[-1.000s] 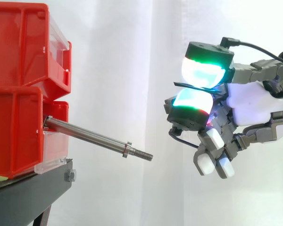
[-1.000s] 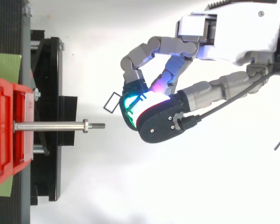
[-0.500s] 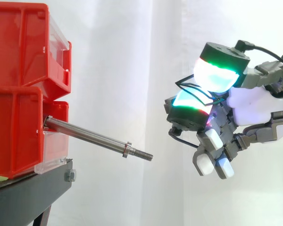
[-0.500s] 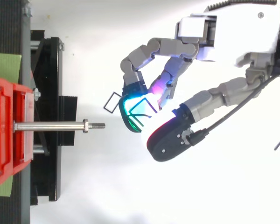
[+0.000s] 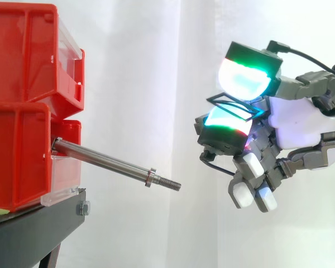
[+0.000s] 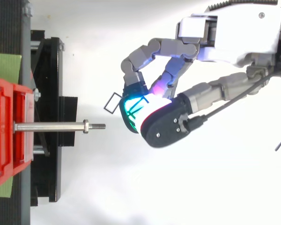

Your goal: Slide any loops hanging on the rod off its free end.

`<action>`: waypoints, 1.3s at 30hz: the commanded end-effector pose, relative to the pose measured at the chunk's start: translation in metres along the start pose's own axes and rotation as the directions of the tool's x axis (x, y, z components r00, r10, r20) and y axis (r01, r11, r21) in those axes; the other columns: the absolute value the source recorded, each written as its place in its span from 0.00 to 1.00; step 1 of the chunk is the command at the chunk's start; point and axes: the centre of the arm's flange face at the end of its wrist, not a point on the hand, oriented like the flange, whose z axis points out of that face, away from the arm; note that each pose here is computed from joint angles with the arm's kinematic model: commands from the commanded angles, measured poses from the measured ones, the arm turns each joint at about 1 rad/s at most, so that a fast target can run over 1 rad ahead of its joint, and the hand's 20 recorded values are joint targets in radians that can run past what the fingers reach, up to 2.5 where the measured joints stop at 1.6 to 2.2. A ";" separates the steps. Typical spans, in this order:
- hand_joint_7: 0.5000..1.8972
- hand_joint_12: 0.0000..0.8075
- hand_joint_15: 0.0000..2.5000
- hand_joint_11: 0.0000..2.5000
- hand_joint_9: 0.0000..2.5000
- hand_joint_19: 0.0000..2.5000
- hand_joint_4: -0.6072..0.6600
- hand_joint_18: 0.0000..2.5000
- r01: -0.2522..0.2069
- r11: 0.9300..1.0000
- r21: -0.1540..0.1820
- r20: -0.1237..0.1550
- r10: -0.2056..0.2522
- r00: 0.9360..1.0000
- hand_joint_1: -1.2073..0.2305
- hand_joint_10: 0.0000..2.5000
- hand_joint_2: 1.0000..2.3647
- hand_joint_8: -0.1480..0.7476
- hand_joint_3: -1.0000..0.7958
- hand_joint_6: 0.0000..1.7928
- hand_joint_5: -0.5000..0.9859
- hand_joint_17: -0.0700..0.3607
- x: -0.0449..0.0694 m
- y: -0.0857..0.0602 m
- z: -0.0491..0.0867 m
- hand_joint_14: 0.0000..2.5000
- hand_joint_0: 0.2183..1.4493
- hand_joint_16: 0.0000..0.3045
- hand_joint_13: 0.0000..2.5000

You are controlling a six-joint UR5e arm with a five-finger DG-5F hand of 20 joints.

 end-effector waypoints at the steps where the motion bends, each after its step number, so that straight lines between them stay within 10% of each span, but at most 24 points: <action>1: 0.59 0.50 0.13 0.23 0.42 0.26 0.66 0.34 0.000 1.000 0.000 0.000 0.000 1.000 0.58 0.01 0.00 0.56 0.28 0.43 0.23 0.51 0.000 0.000 0.000 0.00 0.27 0.22 0.36; 16: 0.61 0.50 0.13 0.24 0.40 0.26 0.68 0.34 0.000 1.000 0.000 0.000 0.000 1.000 0.37 0.01 0.02 0.56 0.46 0.45 0.20 0.51 0.000 0.000 0.000 0.00 0.30 0.22 0.36; 39: 0.57 0.48 0.12 0.25 0.39 0.24 0.67 0.34 0.000 1.000 0.001 0.003 0.000 1.000 0.33 0.01 0.00 0.55 0.28 0.47 0.20 0.50 -0.002 0.000 0.000 0.00 0.34 0.21 0.36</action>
